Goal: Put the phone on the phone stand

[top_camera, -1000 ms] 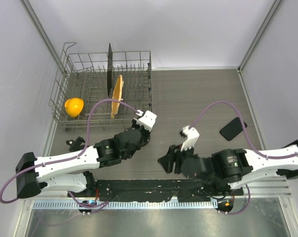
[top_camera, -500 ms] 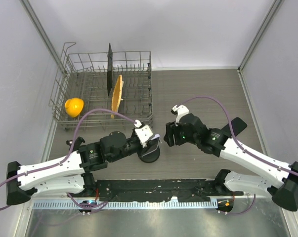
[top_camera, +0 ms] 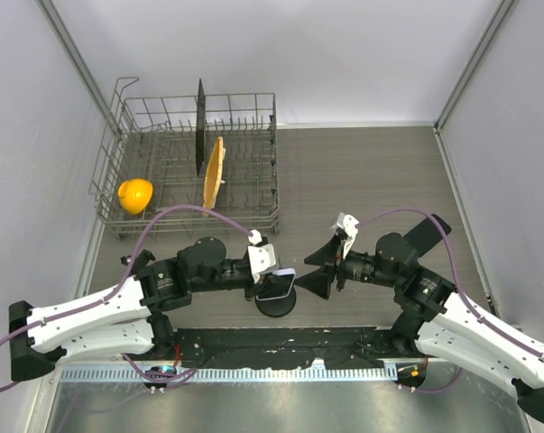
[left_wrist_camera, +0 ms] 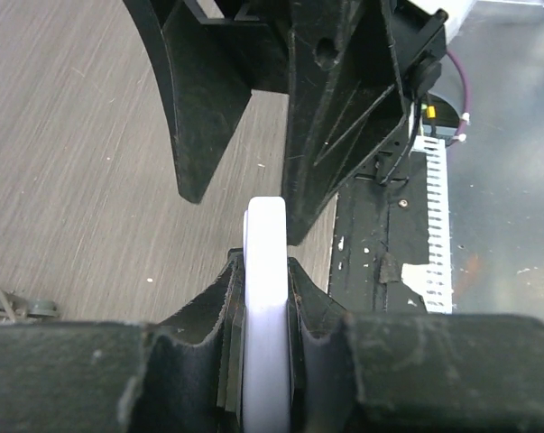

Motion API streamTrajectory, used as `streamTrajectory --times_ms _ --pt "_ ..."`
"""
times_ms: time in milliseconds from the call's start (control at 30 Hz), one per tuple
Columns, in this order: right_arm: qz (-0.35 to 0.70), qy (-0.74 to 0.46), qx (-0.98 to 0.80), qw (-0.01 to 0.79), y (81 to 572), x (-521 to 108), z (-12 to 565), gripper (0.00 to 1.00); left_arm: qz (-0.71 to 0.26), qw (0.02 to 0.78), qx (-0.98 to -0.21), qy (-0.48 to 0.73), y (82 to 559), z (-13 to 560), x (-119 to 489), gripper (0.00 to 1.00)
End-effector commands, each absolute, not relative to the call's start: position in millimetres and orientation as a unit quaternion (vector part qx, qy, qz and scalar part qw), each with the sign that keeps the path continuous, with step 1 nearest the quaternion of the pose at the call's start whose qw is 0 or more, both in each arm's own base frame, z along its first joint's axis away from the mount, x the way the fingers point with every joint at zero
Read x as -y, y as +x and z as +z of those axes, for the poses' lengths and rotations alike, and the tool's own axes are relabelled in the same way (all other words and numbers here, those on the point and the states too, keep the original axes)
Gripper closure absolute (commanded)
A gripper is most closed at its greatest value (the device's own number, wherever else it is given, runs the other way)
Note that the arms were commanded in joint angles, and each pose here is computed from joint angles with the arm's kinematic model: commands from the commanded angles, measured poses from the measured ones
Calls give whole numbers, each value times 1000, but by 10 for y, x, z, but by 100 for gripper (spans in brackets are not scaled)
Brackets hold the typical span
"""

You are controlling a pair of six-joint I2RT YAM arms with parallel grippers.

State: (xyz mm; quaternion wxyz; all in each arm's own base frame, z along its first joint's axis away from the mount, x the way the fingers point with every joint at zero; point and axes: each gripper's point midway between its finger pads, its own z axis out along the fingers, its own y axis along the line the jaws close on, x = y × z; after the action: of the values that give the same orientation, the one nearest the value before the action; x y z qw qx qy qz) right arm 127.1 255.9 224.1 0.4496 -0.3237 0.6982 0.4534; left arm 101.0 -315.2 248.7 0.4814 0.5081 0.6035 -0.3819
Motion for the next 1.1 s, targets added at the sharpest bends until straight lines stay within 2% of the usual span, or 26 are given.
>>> streamTrajectory --times_ms 0,100,233,400,667,867,933,967,1067 --pt "542 -375 -612 437 918 -2684 2565 28 -443 544 -508 500 882 3292 3152 100" --pt "562 -394 -569 453 800 -2666 2664 30 -454 533 -503 507 848 3308 3147 100" --pt "545 -401 -552 487 901 -2703 2677 27 -473 514 -497 514 798 3326 3174 100" --pt "548 -436 -558 444 898 -2901 2552 28 -486 513 -490 511 839 3377 3165 100" --pt "546 -456 -546 443 881 -3065 2545 33 -504 493 -498 505 867 3371 3194 100" --pt "547 -467 -545 430 829 -3173 2511 53 -509 492 -499 500 892 3378 3191 100" --pt "542 -465 -547 437 846 -3195 2525 75 -503 495 -506 495 940 3357 3198 100" --pt "538 -456 -553 444 884 -3202 2543 99 -497 509 -501 493 983 3382 3205 100" --pt "526 -347 -633 450 1139 -3266 2606 99 -438 571 -529 449 1345 3272 3178 100"
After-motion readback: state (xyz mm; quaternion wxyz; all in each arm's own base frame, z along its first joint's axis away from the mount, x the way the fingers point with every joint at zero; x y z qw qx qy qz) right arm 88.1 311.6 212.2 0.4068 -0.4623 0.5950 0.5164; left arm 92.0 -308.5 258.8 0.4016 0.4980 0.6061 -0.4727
